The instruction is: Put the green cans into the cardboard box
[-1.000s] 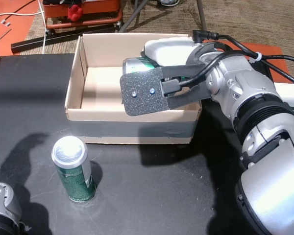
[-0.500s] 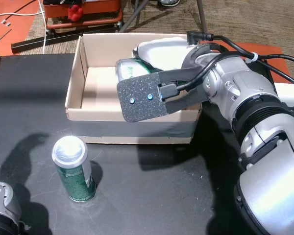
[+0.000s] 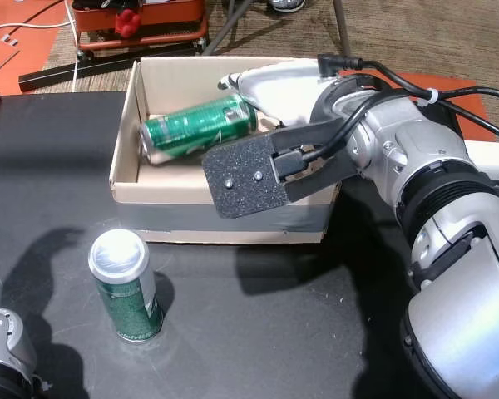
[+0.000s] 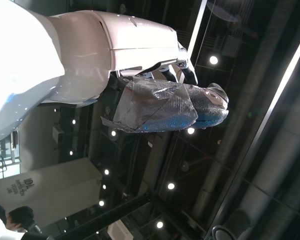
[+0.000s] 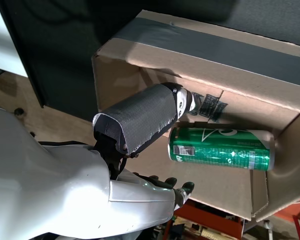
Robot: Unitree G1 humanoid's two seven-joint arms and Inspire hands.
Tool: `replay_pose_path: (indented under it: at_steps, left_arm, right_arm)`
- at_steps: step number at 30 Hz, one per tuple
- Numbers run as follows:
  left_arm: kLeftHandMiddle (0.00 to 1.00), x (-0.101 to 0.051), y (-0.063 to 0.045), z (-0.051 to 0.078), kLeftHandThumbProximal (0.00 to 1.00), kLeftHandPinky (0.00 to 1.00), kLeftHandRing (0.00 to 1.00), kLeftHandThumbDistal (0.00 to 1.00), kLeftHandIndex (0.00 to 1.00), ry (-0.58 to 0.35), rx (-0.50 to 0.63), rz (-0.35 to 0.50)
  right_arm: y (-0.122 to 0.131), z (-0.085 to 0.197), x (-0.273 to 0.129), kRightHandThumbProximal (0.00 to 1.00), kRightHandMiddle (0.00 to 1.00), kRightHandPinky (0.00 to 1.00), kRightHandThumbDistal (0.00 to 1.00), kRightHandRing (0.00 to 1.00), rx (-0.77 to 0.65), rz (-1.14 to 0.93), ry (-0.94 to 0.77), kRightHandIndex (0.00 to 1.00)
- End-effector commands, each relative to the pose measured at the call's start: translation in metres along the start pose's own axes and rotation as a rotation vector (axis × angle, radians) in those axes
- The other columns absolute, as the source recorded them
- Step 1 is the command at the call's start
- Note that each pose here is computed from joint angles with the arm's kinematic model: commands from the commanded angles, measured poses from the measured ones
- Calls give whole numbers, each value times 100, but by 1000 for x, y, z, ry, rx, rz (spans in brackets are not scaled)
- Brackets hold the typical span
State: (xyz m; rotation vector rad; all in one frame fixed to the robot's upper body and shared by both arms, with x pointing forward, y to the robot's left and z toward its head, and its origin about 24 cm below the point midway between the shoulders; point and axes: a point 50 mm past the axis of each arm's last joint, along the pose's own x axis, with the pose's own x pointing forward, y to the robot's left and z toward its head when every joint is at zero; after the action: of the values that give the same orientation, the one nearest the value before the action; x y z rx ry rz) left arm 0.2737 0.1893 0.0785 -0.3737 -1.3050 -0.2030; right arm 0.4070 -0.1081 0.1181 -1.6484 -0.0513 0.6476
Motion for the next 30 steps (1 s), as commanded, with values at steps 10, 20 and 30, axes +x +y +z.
replay_pose_path:
  at_steps: [10,20,30]
  left_arm:
    - [76,6,-28,-18,85,87,86,29,71,-47,-91,35]
    - [76,6,-28,-18,89,87,84,27,72,-46,-84,38]
    - [77,5,-29,-18,86,86,85,30,72,-40,-95,36]
  right_arm:
    - [-6,-1,-1,22,100,100,74,100,-3,-25,5,100]
    - [-8,-1,-4,0,57,55,51,58,20,-337,-20,56]
    - [-5,-2,-13,0,29,35,41,31,107,-598,-74,28]
